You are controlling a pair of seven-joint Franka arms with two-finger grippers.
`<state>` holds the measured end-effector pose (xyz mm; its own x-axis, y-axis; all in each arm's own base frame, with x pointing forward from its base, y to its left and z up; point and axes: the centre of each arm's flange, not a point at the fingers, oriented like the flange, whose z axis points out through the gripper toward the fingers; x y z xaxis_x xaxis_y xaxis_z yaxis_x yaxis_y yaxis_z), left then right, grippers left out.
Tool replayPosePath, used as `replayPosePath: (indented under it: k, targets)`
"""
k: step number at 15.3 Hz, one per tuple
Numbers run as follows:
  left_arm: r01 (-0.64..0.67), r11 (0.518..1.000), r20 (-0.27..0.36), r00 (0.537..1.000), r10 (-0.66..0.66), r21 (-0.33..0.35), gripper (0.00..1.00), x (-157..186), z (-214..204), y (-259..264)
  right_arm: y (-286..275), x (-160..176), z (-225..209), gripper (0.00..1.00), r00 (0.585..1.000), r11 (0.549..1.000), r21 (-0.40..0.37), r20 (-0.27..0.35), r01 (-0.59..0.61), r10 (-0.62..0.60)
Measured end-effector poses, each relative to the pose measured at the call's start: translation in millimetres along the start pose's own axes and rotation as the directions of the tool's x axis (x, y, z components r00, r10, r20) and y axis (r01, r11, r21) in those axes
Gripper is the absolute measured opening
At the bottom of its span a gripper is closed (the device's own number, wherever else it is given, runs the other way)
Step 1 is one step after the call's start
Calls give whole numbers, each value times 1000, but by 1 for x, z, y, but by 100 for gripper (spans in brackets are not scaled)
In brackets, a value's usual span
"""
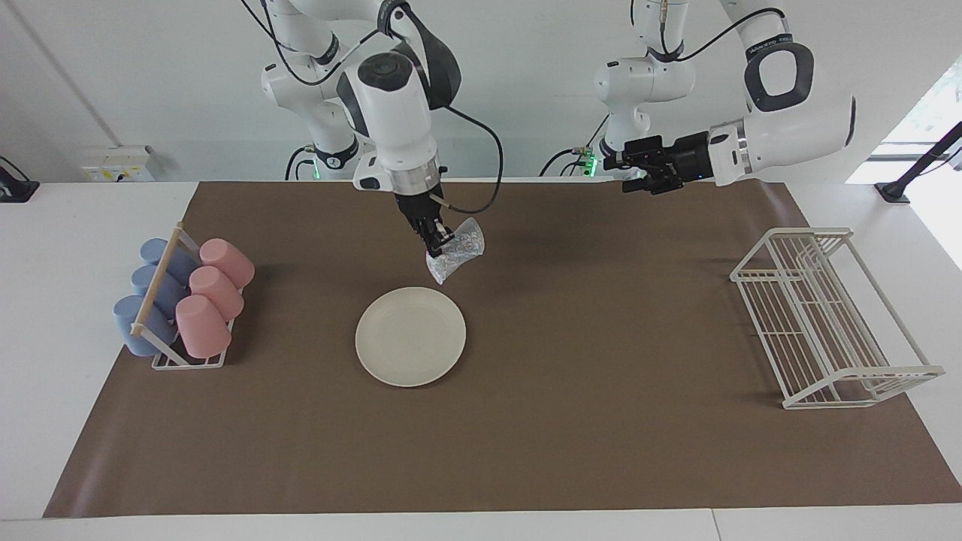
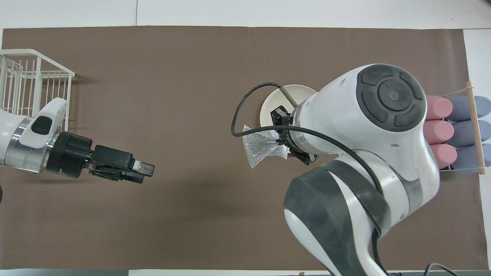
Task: Wipe plate with sponge
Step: 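Lower the sponge onto the plate while the left gripper draws back, then rub the sponge in circles over the plate surface with the right gripper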
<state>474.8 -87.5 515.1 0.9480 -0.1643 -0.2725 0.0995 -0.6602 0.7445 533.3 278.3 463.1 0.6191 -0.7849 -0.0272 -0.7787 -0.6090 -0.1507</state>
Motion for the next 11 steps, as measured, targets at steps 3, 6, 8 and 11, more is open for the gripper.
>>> replayPosePath:
  k: [3,6,8,11]
  targets:
    - [18,992,-64,998,-10,126,100,4,-19,-17,12,24,50,1,999,998,44,-21,41,-40]
    - [32,956,-115,993,2,292,100,8,-31,-33,36,60,74,1,996,996,38,-36,83,-82]
    - [38,926,-144,989,17,376,100,11,-39,-40,41,66,80,1,996,996,42,-41,85,-83]
    - [45,866,-169,985,45,498,100,14,-49,-50,43,63,105,1,996,996,25,-29,89,-88]
